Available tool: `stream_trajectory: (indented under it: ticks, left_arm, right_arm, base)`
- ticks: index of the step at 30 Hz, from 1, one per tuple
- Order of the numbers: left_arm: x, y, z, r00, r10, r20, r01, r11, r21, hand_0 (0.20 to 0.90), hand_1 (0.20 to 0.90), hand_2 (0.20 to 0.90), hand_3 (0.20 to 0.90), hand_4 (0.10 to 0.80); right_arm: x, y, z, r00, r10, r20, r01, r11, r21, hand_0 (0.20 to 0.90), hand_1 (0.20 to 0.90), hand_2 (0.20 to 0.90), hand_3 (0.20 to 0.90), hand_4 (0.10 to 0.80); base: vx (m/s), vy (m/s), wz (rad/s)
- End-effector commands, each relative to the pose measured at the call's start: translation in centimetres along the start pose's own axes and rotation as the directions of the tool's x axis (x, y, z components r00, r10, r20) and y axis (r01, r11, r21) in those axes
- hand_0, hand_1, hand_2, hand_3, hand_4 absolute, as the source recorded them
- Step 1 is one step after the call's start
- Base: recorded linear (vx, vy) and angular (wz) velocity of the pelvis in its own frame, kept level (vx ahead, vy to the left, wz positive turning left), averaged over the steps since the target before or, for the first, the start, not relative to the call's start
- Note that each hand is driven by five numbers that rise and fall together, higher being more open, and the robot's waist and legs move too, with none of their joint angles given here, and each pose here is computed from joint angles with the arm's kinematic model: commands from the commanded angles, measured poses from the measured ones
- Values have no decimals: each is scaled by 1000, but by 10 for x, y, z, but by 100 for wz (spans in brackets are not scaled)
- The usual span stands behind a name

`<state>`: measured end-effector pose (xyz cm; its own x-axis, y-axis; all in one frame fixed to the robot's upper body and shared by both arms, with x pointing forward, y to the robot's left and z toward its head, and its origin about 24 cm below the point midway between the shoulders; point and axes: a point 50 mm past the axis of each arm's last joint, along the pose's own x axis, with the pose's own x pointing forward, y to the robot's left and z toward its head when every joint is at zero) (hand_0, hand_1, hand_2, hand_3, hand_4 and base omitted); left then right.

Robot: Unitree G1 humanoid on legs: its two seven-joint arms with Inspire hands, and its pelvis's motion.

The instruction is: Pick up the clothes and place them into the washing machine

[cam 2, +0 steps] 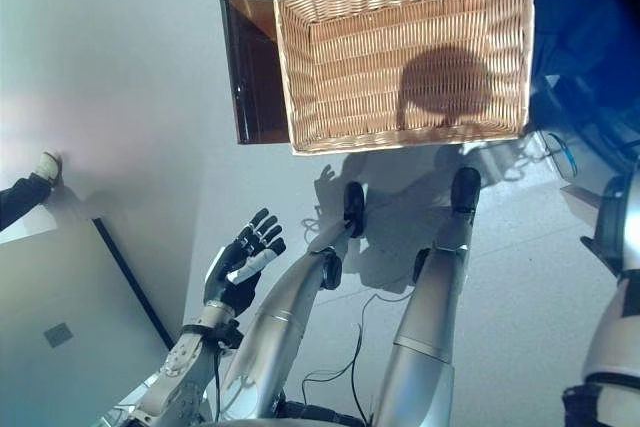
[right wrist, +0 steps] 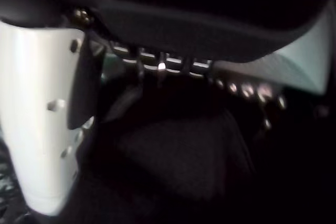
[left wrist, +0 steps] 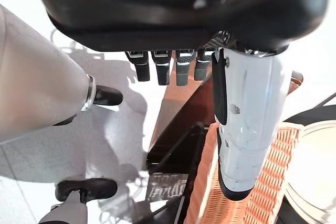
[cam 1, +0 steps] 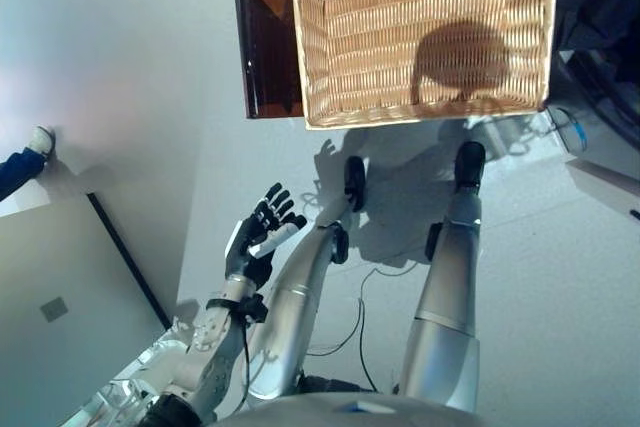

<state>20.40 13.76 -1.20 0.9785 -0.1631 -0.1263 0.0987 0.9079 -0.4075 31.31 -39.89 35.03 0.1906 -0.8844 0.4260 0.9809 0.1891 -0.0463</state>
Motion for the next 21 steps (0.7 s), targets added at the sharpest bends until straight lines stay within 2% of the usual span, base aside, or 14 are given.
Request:
stream_trajectory:
  ticks: [1,4,12,21]
  left_arm:
    - [-9,22,30,990,40,134,-50,996,71,900,900,900,900,800]
    - [-7,19,32,990,22,142,-31,997,65,900,900,900,900,800]
    - [-5,15,30,991,-2,136,-7,998,62,900,900,900,900,800]
    - [-7,16,27,994,-30,109,22,997,72,900,900,900,900,800]
  right_arm:
    - [16,-30,33,948,-158,275,204,968,-148,900,900,900,900,800]
    - [13,-24,28,943,-103,316,187,951,-248,900,900,900,900,800]
    - [1,-12,10,923,-94,374,261,867,-424,900,900,900,900,800]
    - [-13,-1,-30,943,-58,329,236,812,-534,900,900,900,900,800]
  base:
    - [-61,68,-4]
    - [-69,67,-3]
    - [-69,68,-2]
    - [-35,70,-2]
